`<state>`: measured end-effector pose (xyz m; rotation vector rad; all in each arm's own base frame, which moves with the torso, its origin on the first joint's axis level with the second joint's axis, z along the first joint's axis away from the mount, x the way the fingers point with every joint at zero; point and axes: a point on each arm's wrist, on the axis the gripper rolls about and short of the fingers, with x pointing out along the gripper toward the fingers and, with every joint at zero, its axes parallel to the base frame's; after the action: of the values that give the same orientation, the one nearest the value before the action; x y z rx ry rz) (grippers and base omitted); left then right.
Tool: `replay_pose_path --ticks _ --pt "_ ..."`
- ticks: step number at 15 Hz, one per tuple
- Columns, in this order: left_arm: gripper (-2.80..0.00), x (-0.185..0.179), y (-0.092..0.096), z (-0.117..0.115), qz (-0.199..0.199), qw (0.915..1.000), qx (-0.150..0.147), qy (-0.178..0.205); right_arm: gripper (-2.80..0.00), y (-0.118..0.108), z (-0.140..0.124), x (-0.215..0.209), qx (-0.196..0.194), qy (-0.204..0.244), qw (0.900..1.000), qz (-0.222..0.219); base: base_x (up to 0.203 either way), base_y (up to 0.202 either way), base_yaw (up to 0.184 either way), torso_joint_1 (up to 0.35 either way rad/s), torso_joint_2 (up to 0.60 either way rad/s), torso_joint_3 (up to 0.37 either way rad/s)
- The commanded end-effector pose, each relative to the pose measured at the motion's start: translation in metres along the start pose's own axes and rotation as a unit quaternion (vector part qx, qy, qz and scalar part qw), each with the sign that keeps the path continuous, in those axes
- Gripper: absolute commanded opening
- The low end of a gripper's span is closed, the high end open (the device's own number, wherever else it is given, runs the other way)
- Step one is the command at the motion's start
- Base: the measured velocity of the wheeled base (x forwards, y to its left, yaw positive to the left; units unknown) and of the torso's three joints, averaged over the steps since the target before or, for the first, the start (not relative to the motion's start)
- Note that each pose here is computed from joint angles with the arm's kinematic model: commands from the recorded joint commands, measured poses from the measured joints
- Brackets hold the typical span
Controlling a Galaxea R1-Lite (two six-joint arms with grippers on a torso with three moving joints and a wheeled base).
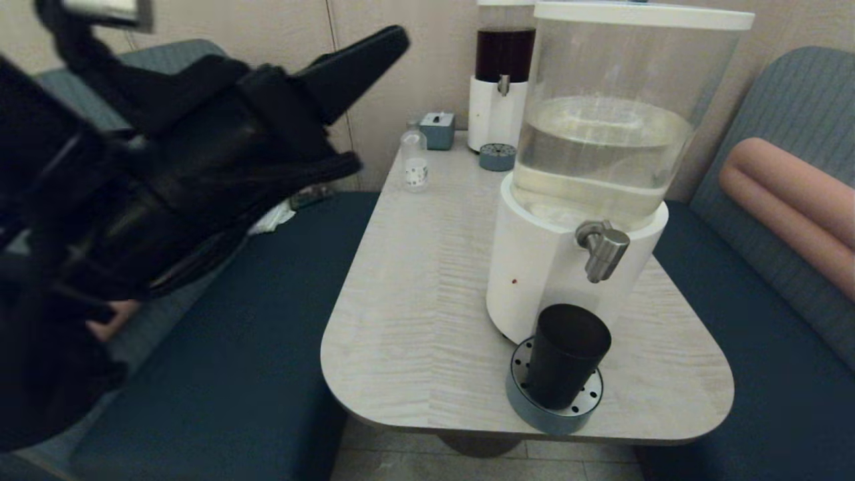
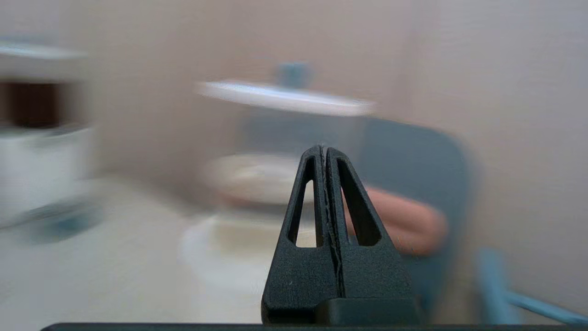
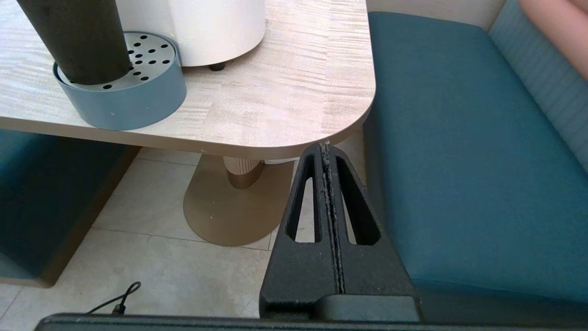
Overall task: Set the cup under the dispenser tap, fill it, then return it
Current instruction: Place the cup next to the water dispenser
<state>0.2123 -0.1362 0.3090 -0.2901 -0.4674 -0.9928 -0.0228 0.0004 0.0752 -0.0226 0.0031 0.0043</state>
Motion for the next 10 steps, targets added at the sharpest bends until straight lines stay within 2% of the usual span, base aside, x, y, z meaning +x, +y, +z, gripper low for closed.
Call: replay_pose_path --ticks 1,3,4,6,8,10 --pt "-2.8 -0.062 -0.01 0.032 0.065 0.9973 0.033 -0.009 -2.8 0.0 0.0 0.0 0.0 0.001 1.0 0.0 0.0 0.0 0.0 0.0 0.0 0.0" --pt "-2.8 -0.108 -0.023 0.017 0.109 0.9931 0.02 0.04 -2.8 0.0 0.0 0.0 0.0 0.001 1.0 0.0 0.0 0.0 0.0 0.0 0.0 0.0" --pt "0.0 -0.127 -0.03 0.008 0.123 0.9903 0.014 0.063 -2.8 0.0 0.0 0.0 0.0 0.002 1.0 0.0 0.0 0.0 0.0 0.0 0.0 0.0" --pt "0.0 -0.154 -0.038 -0.013 0.136 0.9836 0.006 0.119 -2.8 0.0 0.0 0.0 0.0 0.002 1.0 0.0 0.0 0.0 0.0 0.0 0.0 0.0" --pt "0.0 -0.158 -0.038 -0.022 0.11 0.9829 0.003 0.148 -2.8 0.0 0.0 0.0 0.0 0.002 1.0 0.0 0.0 0.0 0.0 0.0 0.0 0.0" --pt "0.0 -0.154 -0.031 -0.035 0.085 0.9794 0.019 0.183 -2.8 0.0 -0.001 0.0 0.0 0.002 1.0 0.0 0.0 0.0 0.0 0.0 0.0 0.0"
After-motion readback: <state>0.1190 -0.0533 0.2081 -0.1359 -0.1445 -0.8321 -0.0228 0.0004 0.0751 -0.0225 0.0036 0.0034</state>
